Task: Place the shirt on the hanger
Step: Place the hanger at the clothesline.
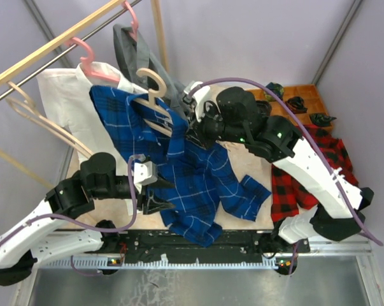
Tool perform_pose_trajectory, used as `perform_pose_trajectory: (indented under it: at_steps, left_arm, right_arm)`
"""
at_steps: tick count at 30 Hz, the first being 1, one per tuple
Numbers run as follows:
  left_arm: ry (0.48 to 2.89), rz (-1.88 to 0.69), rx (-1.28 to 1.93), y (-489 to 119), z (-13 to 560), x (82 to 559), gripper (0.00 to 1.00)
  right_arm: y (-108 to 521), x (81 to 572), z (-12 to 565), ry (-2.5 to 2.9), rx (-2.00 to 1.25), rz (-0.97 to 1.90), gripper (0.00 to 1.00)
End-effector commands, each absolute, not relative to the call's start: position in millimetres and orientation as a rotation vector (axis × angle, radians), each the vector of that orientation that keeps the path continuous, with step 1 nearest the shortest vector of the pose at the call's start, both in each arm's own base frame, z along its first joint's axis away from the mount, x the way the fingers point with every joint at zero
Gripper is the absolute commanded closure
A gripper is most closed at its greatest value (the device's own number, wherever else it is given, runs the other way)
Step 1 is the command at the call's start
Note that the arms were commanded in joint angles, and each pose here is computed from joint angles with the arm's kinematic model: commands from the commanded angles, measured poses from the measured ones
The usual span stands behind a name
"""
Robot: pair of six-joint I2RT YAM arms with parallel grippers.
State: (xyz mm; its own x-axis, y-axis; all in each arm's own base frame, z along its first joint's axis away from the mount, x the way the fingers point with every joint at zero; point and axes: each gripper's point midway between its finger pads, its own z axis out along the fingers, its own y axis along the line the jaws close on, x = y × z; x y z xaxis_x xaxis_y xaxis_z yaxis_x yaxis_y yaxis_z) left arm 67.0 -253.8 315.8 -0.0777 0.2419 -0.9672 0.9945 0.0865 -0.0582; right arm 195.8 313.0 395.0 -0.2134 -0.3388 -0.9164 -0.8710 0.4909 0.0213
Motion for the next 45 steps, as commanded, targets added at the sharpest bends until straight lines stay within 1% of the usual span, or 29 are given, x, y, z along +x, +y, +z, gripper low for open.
perform_pose_trajectory:
  at_steps: [1, 4, 10, 14, 17, 21, 23, 28, 30, 34, 38, 41, 45]
  left_arm:
    - [1.457, -1.091, 1.278, -257.6, 321.9, 67.2, 0.37]
    - [1.458, -1.095, 1.272, -257.6, 322.8, 67.1, 0.37]
    - [1.462, -1.096, 1.265, -257.3, 322.6, 67.2, 0.37]
    - [1.464, -1.093, 1.262, -255.8, 323.0, 67.1, 0.37]
    - [1.462, -1.09, 1.257, -254.3, 322.9, 67.0, 0.37]
    - [1.47, -1.088, 1.258, -252.3, 321.0, 66.1, 0.37]
    - [1.478, -1.088, 1.263, -251.6, 318.9, 65.4, 0.36]
    - [1.48, -1.099, 1.257, -251.3, 318.8, 63.9, 0.36]
    - [1.48, -1.106, 1.255, -252.2, 317.8, 63.5, 0.36]
    - [1.48, -1.115, 1.26, -254.2, 317.3, 63.2, 0.36]
    - [1.478, -1.118, 1.262, -254.9, 318.5, 63.0, 0.36]
    - [1.472, -1.119, 1.256, -253.8, 320.9, 62.6, 0.35]
    - [1.47, -1.123, 1.247, -251.6, 323.3, 61.2, 0.35]
  right_arm:
    - [324.8, 211.6, 463.1, 1.597, -0.902, 0.714, 1.0]
    - [333.9, 220.4, 467.3, 1.612, -0.88, 0.697, 1.0]
    - [360.8, 215.9, 466.3, 1.585, -0.937, 0.727, 1.0]
    - [360.3, 235.0, 469.7, 1.585, -0.875, 0.642, 1.0]
    - [360.6, 252.2, 460.8, 1.612, -0.851, 0.548, 1.0]
    - [381.3, 237.2, 461.5, 1.576, -0.959, 0.655, 1.0]
    - [400.9, 238.8, 450.4, 1.575, -0.995, 0.698, 1.0]
    - [424.8, 224.4, 459.8, 1.452, -1.096, 0.814, 1.0]
    - [430.1, 227.5, 462.2, 1.428, -1.093, 0.817, 1.0]
    - [438.9, 248.2, 469.3, 1.438, -1.02, 0.765, 1.0]
    - [434.5, 284.1, 475.7, 1.511, -0.857, 0.658, 1.0]
    - [415.1, 315.9, 477.4, 1.555, -0.722, 0.574, 1.0]
    - [375.5, 357.3, 472.7, 1.602, -0.625, 0.501, 1.0]
